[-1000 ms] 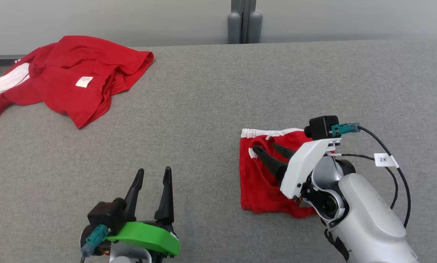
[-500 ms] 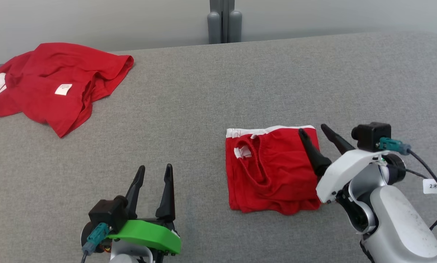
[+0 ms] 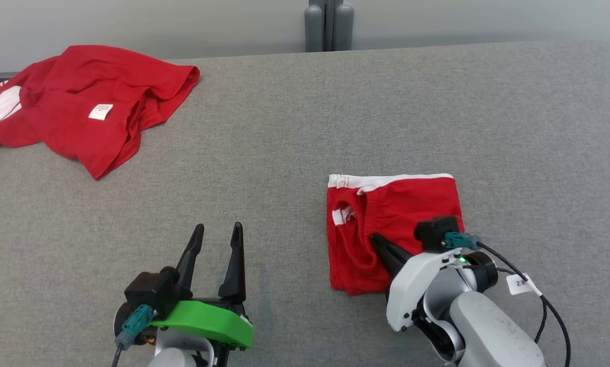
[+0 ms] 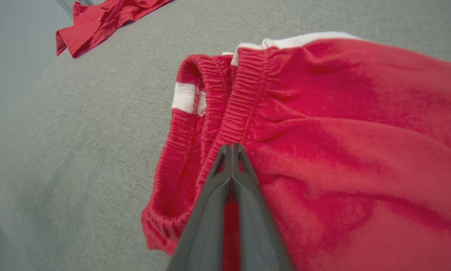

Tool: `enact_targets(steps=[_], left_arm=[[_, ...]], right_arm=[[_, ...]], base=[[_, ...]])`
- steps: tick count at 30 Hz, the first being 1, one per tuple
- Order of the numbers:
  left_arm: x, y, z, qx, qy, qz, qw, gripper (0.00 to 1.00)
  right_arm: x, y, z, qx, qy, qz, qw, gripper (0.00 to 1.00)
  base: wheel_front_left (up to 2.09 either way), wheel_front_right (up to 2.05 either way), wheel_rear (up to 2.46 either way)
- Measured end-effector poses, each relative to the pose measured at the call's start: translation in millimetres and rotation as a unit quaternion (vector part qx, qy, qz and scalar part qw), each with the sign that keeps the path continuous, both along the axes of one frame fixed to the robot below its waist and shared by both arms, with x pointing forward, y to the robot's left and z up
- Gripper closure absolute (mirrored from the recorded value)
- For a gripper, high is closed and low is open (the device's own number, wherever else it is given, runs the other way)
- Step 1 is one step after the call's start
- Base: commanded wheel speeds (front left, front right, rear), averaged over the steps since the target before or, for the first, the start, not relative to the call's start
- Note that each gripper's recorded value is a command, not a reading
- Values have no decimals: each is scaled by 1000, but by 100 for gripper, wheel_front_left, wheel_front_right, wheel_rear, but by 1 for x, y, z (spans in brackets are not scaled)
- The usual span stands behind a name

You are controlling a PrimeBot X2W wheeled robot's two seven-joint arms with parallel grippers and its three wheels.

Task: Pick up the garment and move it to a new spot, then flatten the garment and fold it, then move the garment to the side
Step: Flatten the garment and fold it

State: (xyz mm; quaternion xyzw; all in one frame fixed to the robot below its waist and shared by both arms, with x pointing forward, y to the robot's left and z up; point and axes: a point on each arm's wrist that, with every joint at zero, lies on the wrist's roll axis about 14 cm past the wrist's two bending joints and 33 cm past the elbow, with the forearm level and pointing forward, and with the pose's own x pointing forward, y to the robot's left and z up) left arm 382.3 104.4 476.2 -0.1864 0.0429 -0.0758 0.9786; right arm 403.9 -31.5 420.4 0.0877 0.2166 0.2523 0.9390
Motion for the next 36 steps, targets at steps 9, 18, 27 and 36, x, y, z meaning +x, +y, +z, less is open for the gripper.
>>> enact_targets(steps=[9,18,27,36], left_arm=[[0,7,-2,-1,4,14,1000,0],[3,7,4,-6,-7,16,1000,0],[12,0,34,-15,-55,15,998,0],[5,4,42,-8,-72,24,997,0]], right_arm=[[-5,42,-16,-13,16,66,998,100],[4,40,-5,1,-28,55,998,31],[29,-1,51,69,-123,-44,989,0],[20,-84,81,40,-201,-148,968,0]], base=[[0,0,0],[0,0,0],[0,0,0],[0,0,0]])
